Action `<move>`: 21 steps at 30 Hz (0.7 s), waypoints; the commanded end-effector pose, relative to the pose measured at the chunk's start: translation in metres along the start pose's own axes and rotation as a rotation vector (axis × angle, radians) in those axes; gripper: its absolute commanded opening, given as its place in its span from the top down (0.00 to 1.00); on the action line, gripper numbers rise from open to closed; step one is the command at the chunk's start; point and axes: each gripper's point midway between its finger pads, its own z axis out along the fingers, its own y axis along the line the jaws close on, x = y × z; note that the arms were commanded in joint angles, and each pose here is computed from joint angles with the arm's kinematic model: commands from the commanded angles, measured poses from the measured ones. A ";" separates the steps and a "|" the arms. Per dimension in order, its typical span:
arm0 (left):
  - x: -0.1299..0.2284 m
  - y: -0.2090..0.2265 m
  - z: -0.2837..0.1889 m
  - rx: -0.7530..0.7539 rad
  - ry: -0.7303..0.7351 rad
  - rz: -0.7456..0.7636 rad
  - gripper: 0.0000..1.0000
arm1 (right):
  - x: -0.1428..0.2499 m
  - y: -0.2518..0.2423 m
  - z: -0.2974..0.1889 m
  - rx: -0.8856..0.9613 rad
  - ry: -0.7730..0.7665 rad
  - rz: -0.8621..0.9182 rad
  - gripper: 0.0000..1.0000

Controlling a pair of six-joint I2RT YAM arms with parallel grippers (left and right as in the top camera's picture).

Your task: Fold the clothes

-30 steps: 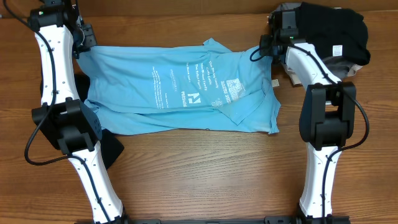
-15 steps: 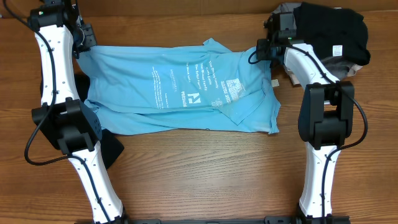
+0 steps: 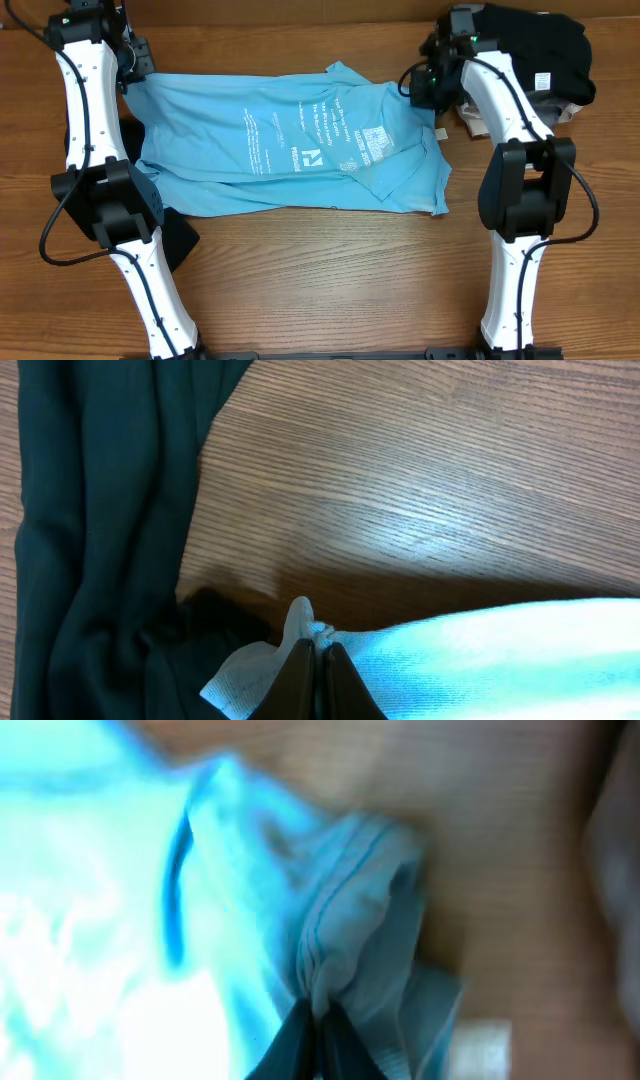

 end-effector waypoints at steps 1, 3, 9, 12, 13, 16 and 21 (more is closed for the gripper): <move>-0.004 0.002 -0.005 -0.012 -0.018 -0.009 0.96 | 0.022 0.043 -0.015 -0.056 0.062 -0.052 0.96; -0.004 0.002 -0.005 -0.012 -0.018 -0.008 0.96 | 0.050 0.058 -0.007 -0.049 0.155 -0.078 0.96; -0.004 0.002 -0.005 -0.012 -0.018 -0.008 0.96 | 0.112 0.111 0.012 -0.035 0.326 -0.201 0.96; -0.004 0.002 -0.005 -0.011 -0.019 -0.008 0.96 | 0.132 0.129 0.013 -0.022 0.369 -0.291 0.88; -0.005 0.002 -0.005 -0.011 -0.021 -0.008 0.96 | 0.133 0.128 0.010 0.002 0.368 -0.304 0.80; -0.006 0.002 -0.005 -0.011 -0.026 -0.008 0.96 | 0.121 0.121 -0.002 0.059 0.325 -0.315 0.59; -0.007 0.002 -0.005 -0.010 -0.032 -0.008 0.96 | 0.073 0.108 -0.033 0.034 0.166 -0.232 0.38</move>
